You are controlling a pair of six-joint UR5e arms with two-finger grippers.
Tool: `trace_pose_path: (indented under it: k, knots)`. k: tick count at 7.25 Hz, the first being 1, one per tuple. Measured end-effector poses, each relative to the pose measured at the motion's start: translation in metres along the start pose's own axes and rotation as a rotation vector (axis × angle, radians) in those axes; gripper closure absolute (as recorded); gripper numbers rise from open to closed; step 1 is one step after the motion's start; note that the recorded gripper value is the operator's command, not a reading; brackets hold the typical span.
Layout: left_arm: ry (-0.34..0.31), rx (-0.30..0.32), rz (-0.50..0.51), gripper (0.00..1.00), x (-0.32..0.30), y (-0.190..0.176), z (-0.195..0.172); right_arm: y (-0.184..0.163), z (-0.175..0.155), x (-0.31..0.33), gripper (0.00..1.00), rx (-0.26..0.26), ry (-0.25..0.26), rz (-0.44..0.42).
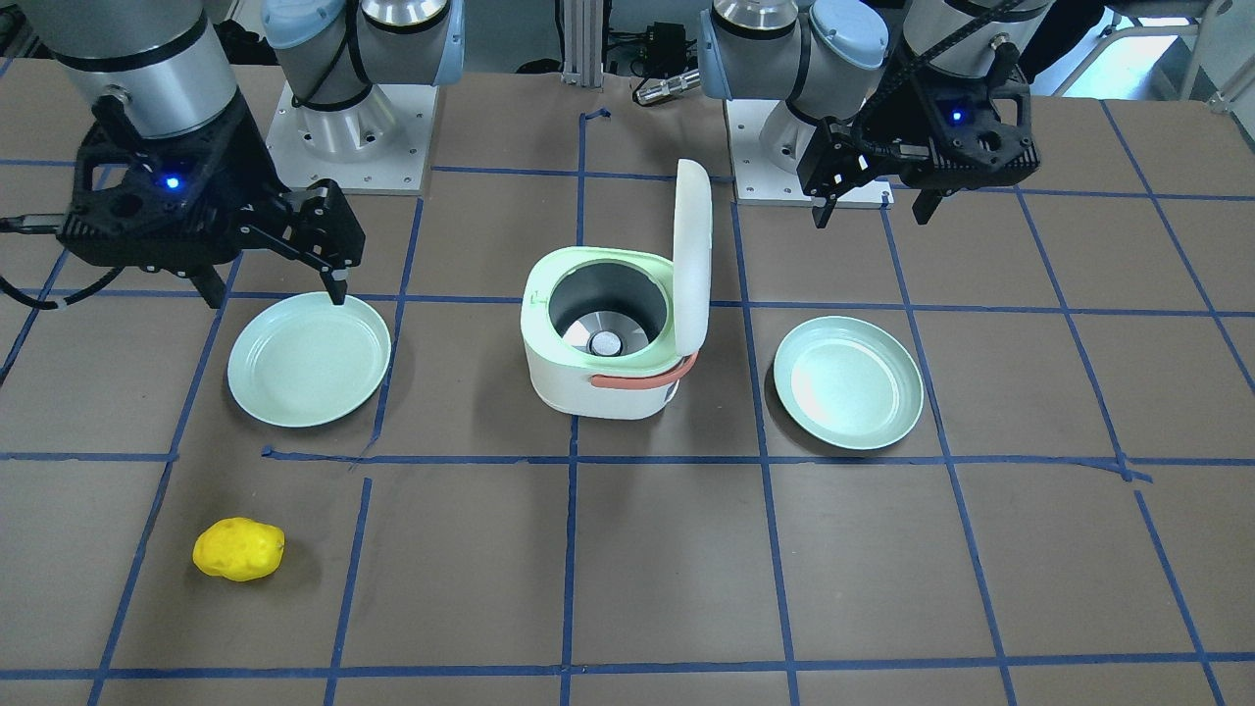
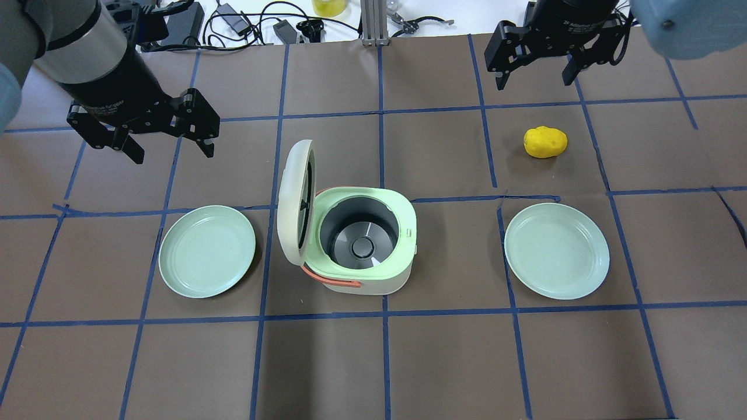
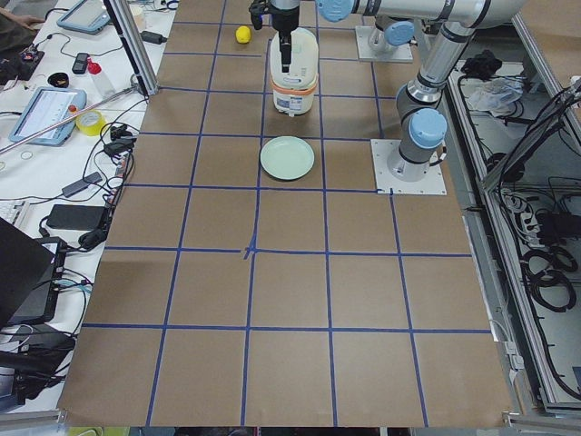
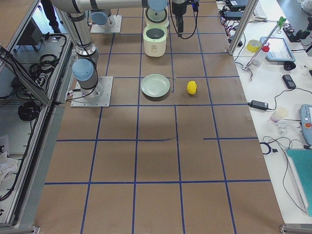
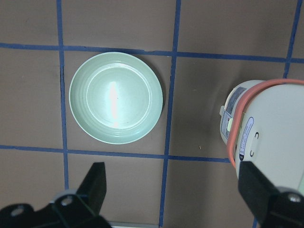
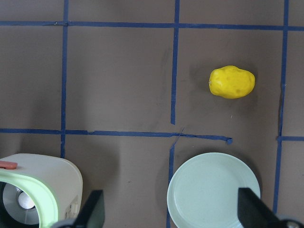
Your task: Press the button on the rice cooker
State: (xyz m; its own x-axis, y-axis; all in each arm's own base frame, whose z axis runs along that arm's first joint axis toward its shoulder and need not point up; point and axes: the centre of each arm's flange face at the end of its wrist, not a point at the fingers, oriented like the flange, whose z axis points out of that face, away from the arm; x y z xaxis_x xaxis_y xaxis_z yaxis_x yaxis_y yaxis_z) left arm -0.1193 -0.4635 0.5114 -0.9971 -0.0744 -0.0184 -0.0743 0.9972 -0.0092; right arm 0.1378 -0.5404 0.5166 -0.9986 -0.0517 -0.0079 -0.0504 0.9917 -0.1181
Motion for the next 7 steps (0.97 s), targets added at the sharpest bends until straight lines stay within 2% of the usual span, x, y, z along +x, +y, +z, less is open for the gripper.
trace_pose_path:
  k: [3,7]
  knots:
    - [0.000,0.000,0.000,0.00,0.000,0.000,0.000,-0.002,-0.003,0.026,0.00,0.000,0.024,-0.015]
    - [0.000,0.000,-0.001,0.00,0.000,0.000,0.000,0.006,-0.004,0.018,0.00,-0.006,0.018,-0.023]
